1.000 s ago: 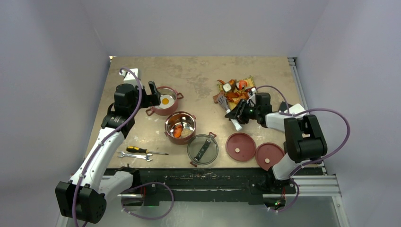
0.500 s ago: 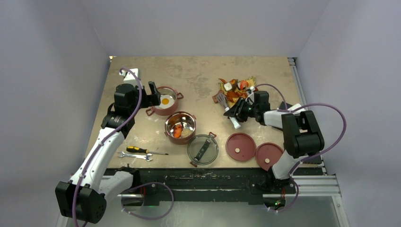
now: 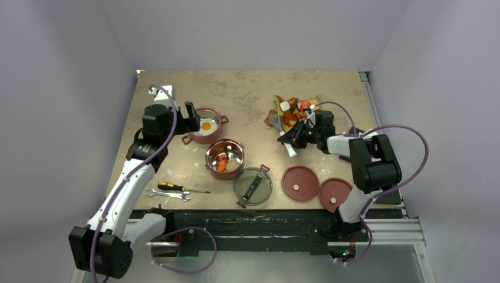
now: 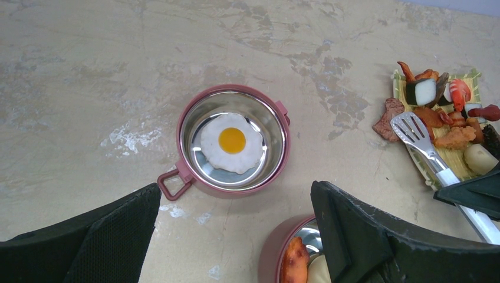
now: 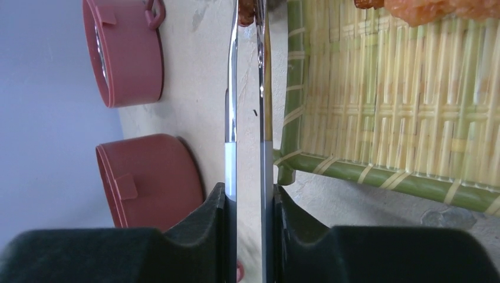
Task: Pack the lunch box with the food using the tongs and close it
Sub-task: Pick up the fake food from the plate, then place the fake food in the packing box.
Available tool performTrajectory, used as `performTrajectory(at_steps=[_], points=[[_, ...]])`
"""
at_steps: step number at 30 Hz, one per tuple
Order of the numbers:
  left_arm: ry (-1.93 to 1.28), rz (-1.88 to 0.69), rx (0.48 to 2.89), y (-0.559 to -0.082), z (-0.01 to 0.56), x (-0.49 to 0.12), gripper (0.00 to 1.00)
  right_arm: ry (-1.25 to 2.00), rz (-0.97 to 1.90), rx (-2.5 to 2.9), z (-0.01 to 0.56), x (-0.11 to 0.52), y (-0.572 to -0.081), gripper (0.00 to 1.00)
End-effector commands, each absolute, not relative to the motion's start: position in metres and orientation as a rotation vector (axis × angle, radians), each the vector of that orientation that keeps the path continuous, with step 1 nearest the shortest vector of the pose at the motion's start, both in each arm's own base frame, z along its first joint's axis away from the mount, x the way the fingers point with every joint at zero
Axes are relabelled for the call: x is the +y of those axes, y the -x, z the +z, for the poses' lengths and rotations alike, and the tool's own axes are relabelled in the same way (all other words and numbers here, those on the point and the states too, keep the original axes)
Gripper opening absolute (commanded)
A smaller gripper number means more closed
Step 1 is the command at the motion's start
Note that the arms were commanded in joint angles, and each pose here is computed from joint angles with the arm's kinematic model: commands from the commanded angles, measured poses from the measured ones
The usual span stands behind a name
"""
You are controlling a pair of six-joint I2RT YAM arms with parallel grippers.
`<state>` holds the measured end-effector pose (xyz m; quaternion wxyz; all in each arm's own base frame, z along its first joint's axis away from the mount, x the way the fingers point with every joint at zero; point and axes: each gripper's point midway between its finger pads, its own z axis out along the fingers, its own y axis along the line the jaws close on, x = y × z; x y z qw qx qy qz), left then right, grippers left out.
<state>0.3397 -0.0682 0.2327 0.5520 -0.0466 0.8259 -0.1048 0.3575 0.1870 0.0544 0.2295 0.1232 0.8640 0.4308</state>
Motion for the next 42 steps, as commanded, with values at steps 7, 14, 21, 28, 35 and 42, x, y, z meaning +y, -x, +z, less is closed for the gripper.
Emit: performTrajectory(at_steps=[7,14,21,28,35,42], points=[[0.122,-0.233,1.918,-0.345,0.240,-0.064,0.99,-0.286,1.200,2.330,0.073,0.190,-0.359,0.00],[0.123,-0.233,1.917,-0.344,0.241,-0.064,0.99,-0.241,1.198,2.283,0.100,0.188,-0.353,0.00],[0.131,-0.226,1.911,-0.343,0.243,-0.062,0.99,-0.169,1.197,2.258,0.127,0.191,-0.345,0.00],[0.156,-0.189,1.866,-0.339,0.254,-0.053,0.99,0.063,1.228,2.250,0.166,0.243,-0.333,0.00],[0.165,-0.171,1.847,-0.337,0.259,-0.049,0.99,0.233,1.289,2.214,0.191,0.307,-0.330,0.00],[0.161,-0.175,1.844,-0.337,0.260,-0.050,0.99,0.357,1.367,2.226,0.186,0.371,-0.329,0.00]])
